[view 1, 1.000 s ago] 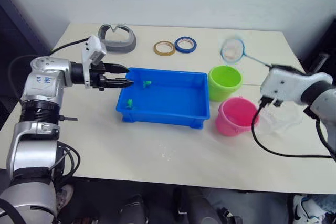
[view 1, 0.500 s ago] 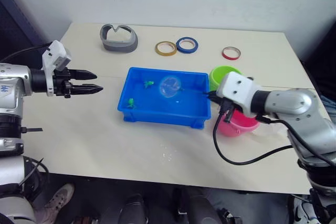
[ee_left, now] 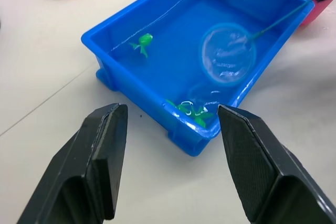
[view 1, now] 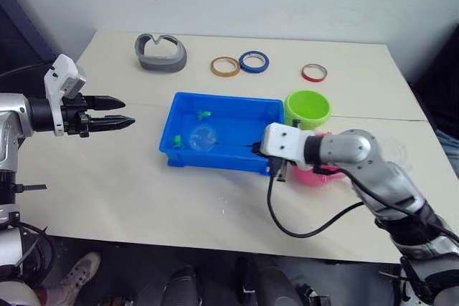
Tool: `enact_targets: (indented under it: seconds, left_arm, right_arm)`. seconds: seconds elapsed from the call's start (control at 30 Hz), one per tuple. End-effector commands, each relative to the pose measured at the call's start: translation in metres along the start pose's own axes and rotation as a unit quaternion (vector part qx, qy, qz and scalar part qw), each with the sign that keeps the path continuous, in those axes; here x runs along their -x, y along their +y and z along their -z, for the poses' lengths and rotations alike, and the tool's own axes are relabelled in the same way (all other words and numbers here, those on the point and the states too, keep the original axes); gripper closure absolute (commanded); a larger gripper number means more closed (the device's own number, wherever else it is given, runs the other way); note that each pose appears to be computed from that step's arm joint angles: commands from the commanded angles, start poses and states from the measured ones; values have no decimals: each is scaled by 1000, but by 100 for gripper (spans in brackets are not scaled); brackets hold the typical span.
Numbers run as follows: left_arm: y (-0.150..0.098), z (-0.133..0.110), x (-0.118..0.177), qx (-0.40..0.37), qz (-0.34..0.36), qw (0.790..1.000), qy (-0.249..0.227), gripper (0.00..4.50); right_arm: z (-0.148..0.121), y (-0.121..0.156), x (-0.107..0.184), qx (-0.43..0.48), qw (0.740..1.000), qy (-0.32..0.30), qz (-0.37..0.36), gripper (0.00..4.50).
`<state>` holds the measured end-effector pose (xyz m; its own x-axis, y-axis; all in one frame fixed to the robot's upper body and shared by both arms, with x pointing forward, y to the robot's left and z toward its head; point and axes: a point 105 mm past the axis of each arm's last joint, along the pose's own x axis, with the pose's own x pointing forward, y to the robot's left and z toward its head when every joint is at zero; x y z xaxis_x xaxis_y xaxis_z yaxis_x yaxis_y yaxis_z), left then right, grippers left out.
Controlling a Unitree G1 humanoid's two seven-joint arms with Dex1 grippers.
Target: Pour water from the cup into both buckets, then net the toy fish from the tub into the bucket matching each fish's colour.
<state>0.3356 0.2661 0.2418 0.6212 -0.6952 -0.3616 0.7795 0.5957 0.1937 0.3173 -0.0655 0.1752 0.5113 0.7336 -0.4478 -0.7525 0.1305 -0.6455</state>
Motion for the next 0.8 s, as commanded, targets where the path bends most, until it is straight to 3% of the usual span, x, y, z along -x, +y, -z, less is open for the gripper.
enact_targets:
  seconds: [0.03, 0.43, 0.8]
  left_arm:
    - [1, -14, 10, -18, -12, 1000, -15, 148]
    - [0, -17, 11, -20, -14, 1000, -19, 148]
    - [-2, -19, 11, -20, -13, 999, -23, 148]
  right_arm:
    - [-6, -3, -9, 41, 999, -5, 11, 450]
    - [-18, 1, -23, 73, 997, -34, 16, 450]
    - [0, -19, -28, 109, 991, 13, 74, 450]
